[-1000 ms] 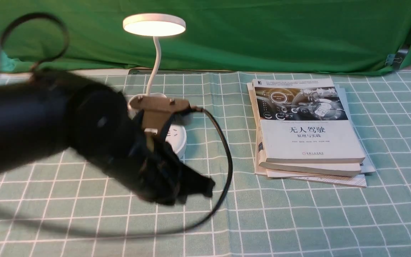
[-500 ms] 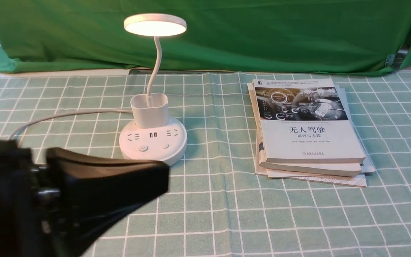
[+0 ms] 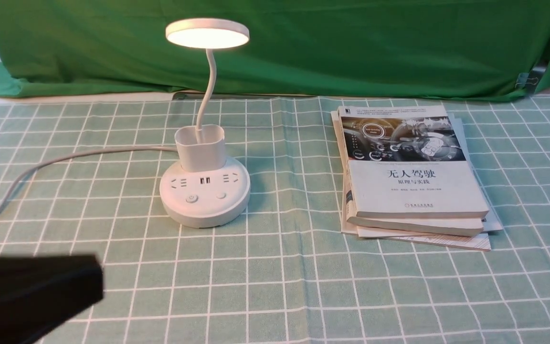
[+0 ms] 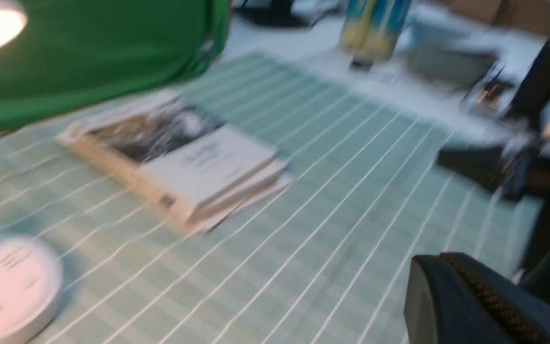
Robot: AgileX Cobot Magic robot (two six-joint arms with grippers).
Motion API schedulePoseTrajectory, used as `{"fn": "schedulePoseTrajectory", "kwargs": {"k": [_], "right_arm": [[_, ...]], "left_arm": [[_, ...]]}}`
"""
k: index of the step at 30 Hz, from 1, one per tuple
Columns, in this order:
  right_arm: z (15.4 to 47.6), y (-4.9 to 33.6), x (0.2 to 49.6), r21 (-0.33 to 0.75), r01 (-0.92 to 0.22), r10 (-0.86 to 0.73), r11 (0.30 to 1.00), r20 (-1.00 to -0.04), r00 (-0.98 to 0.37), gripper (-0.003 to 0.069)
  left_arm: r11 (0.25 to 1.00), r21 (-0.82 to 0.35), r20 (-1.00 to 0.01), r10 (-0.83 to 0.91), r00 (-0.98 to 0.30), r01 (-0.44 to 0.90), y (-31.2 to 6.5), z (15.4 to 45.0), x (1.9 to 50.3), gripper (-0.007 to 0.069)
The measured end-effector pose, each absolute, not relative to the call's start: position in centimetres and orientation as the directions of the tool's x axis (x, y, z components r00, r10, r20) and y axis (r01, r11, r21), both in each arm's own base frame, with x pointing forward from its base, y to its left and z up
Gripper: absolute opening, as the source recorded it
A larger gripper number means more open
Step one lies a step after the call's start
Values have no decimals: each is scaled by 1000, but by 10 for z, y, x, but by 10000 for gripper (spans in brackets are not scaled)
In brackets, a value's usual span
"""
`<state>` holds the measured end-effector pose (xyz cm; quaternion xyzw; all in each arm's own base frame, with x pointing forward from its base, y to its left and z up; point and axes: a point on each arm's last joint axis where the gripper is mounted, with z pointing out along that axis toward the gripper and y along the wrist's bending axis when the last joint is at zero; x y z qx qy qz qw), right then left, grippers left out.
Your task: Turn on the table lamp.
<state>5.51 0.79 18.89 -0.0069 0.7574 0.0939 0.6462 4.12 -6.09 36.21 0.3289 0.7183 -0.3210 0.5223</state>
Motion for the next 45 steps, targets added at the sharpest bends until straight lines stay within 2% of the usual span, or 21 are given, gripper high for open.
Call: {"fn": "schedulePoseTrajectory", "kwargs": {"k": [2, 6, 7, 8, 9, 11, 12, 13, 17, 20, 22, 27, 45], "right_arm": [[189, 8, 55, 133, -132, 111, 982, -980, -165, 239], [189, 8, 55, 133, -132, 111, 982, -980, -165, 239], [189, 8, 55, 133, -132, 111, 982, -980, -165, 239], [189, 8, 55, 133, -132, 111, 982, -980, -165, 239], [189, 8, 55, 133, -132, 111, 982, -980, -165, 239], [189, 8, 55, 133, -132, 111, 982, -980, -165, 239], [189, 8, 55, 134, -132, 112, 982, -980, -165, 239], [189, 8, 55, 134, -132, 112, 982, -980, -165, 239], [189, 8, 55, 133, -132, 111, 982, -980, -165, 239], [189, 8, 55, 133, -132, 111, 982, -980, -166, 239], [189, 8, 55, 133, -132, 111, 982, -980, -165, 238], [189, 8, 55, 133, -132, 111, 982, -980, -165, 238], [189, 8, 55, 134, -132, 112, 982, -980, -165, 238]], "left_arm": [[597, -82, -964, 156, -216, 798, -57, 350, 41, 1], [706, 80, -997, 72, 40, 704, -42, 310, 45, 1], [710, 79, -997, 55, 57, 699, -41, 312, 44, 1], [750, 94, -990, -1, 143, 655, -37, 299, 43, 1], [748, 94, -989, -6, 147, 657, -38, 297, 43, 1], [801, 52, -976, -86, 201, 597, -32, 282, 42, 1], [836, -7, -968, -143, 204, 549, -27, 269, 41, 1], [867, -73, -962, -192, 196, 493, -23, 255, 43, 1], [926, -171, -961, -232, 149, 337, -16, 227, 52, 1], [954, -204, -970, -227, 84, 222, -11, 217, 55, 1], [966, -211, -977, -211, -15, 147, -9, 206, 56, 1], [976, -189, -970, -169, -173, 108, -8, 190, 55, 1], [983, -175, -972, -164, -170, 55, -5, 189, 55, 1]]}}
